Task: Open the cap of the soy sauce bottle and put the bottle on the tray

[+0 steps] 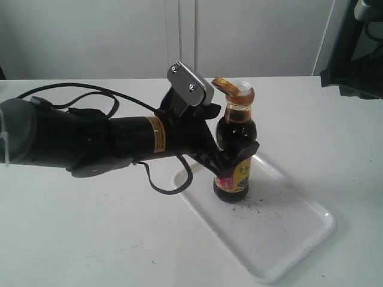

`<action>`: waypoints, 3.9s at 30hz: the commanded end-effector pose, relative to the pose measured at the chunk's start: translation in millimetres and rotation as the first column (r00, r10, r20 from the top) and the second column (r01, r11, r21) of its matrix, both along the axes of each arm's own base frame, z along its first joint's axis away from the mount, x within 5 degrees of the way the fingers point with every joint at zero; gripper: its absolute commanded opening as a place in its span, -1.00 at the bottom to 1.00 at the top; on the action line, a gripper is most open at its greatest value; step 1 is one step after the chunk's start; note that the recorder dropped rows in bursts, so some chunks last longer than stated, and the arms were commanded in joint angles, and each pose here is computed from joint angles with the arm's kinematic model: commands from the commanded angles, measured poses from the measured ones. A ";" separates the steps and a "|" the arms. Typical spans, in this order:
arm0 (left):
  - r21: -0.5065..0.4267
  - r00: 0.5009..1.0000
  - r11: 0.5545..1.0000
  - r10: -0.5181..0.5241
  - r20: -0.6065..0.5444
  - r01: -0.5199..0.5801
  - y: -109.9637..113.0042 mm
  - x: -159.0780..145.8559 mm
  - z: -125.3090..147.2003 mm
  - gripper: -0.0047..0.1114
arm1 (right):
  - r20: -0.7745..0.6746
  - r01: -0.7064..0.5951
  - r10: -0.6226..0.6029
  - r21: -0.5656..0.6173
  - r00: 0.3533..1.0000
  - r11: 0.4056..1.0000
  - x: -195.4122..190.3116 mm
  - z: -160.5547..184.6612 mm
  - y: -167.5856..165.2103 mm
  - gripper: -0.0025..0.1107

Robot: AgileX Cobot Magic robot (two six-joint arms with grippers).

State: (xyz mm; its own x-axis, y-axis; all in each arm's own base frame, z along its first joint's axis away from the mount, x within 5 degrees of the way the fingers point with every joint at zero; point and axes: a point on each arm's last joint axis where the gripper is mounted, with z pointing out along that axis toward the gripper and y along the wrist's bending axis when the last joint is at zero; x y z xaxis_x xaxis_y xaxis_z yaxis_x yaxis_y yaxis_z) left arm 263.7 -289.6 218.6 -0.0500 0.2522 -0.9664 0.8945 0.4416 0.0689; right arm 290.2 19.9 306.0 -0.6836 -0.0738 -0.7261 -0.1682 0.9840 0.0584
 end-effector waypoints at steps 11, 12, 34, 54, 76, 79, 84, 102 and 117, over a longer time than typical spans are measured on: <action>0.046 0.999 0.998 0.053 0.007 -0.053 27.2 -21.3 30.0 0.89 | 0.018 0.003 -0.003 -0.007 1.000 1.000 1.1 0.3 -1.3 -0.96; 0.053 0.998 0.996 0.070 -0.001 -0.069 29.3 -21.5 31.9 0.89 | 0.018 0.003 -0.003 -0.007 1.000 1.000 1.1 0.3 -1.3 -0.96; 0.458 0.805 0.698 0.589 0.073 -0.551 129.1 -9.6 90.9 -0.92 | 0.019 -0.023 0.023 -0.010 1.000 1.000 0.7 0.3 3.0 -0.96; 0.688 0.701 0.621 0.676 -0.229 -0.374 206.6 3.3 114.4 -0.92 | -0.129 -0.126 0.101 -0.203 0.986 0.971 -6.6 -2.5 7.9 -0.96; 0.711 0.635 0.584 0.731 -0.250 -0.392 241.7 -46.0 139.2 -0.92 | -0.320 -0.049 -0.011 -0.180 0.947 0.982 -26.3 -1.7 -18.0 -0.96; 0.678 0.633 0.591 0.738 -0.236 -0.436 243.7 -54.8 142.3 -0.92 | -0.228 -0.029 -0.014 -0.185 0.973 0.982 -32.9 3.5 -18.1 -0.96; 0.635 0.639 0.601 0.740 -0.211 -0.486 246.8 -68.7 148.0 -0.92 | -0.076 0.002 -0.017 -0.187 0.997 0.982 -48.7 11.8 -18.2 -0.96; 0.408 0.652 0.632 0.750 -0.110 -0.659 258.9 -123.8 121.7 -0.92 | 0.369 0.082 -0.036 -0.111 0.929 0.990 -123.0 18.1 -15.0 -0.96; 0.213 0.659 0.646 0.752 -0.017 -0.733 271.2 -178.9 97.2 -0.92 | 0.609 0.088 -0.045 -0.040 0.792 0.995 -180.6 18.9 -12.7 -0.96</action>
State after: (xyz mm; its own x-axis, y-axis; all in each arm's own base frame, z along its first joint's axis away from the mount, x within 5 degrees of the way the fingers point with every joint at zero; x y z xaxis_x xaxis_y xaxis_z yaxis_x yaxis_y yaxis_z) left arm 93.8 -19.9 320.4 -0.4211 0.2833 -0.8616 0.2906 0.9420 0.1677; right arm 118.8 7.2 328.0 -0.1525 -0.1165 -0.9814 -0.0850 0.9909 -0.1044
